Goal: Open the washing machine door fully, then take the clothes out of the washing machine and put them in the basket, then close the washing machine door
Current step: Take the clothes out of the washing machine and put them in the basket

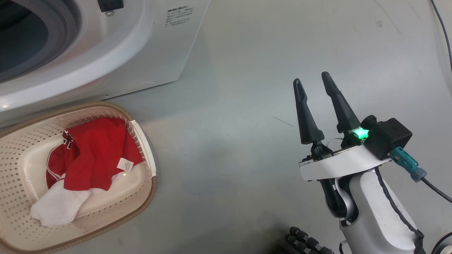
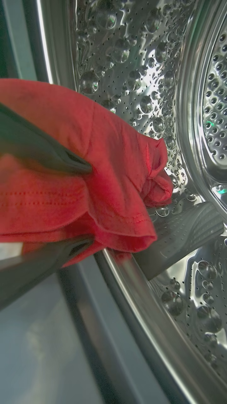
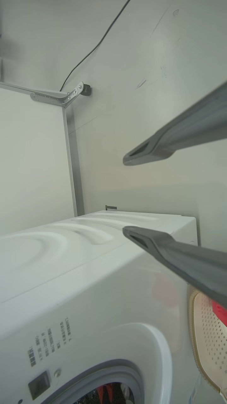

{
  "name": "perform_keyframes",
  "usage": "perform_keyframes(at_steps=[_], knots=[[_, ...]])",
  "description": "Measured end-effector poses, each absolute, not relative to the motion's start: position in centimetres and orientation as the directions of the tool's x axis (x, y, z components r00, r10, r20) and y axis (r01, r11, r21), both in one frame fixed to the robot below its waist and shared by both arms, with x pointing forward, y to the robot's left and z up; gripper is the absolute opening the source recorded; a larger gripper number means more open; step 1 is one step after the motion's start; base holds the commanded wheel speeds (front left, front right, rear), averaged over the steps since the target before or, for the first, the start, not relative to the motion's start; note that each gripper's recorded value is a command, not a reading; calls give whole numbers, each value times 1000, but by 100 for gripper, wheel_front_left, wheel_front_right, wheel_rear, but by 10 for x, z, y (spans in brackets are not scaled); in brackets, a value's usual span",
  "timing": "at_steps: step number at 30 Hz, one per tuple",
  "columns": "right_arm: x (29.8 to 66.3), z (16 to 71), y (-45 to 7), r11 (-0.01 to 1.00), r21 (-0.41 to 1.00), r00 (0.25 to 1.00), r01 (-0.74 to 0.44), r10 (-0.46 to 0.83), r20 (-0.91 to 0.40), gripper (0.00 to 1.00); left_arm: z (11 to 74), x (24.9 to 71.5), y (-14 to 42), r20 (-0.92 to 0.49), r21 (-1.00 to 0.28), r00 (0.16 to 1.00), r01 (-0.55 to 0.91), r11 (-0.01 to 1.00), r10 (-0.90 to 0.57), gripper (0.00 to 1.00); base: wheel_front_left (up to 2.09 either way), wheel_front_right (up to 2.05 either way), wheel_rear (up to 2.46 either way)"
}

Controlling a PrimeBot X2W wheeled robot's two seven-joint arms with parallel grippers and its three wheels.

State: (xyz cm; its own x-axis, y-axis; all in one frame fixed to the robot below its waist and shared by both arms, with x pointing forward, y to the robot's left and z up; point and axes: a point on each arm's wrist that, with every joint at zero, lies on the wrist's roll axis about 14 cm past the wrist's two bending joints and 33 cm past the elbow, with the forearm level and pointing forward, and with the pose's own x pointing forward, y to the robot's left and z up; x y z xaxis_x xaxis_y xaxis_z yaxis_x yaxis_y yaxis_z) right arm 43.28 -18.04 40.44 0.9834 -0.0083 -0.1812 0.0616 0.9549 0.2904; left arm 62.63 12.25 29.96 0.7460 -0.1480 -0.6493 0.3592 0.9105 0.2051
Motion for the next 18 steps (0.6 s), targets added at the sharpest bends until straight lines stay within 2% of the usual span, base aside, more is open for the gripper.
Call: perform_keyframes(at_steps=[2,3,4,18], knots=[[434,405,-180,955,290,984,60,-7,-179,100,298,626,122,-657,198,740,356,913,-146,100,0,0,0],[434,405,-180,955,289,984,58,-6,-178,100,296,624,121,-664,184,733,352,918,-148,35,0,0,0],[435,405,-180,957,286,984,56,-4,-179,100,295,623,119,-670,172,726,352,920,-153,0,0,0,0],[433,414,-177,969,246,987,28,12,-159,100,309,610,107,-653,128,736,341,931,-179,0,0,0,0]])
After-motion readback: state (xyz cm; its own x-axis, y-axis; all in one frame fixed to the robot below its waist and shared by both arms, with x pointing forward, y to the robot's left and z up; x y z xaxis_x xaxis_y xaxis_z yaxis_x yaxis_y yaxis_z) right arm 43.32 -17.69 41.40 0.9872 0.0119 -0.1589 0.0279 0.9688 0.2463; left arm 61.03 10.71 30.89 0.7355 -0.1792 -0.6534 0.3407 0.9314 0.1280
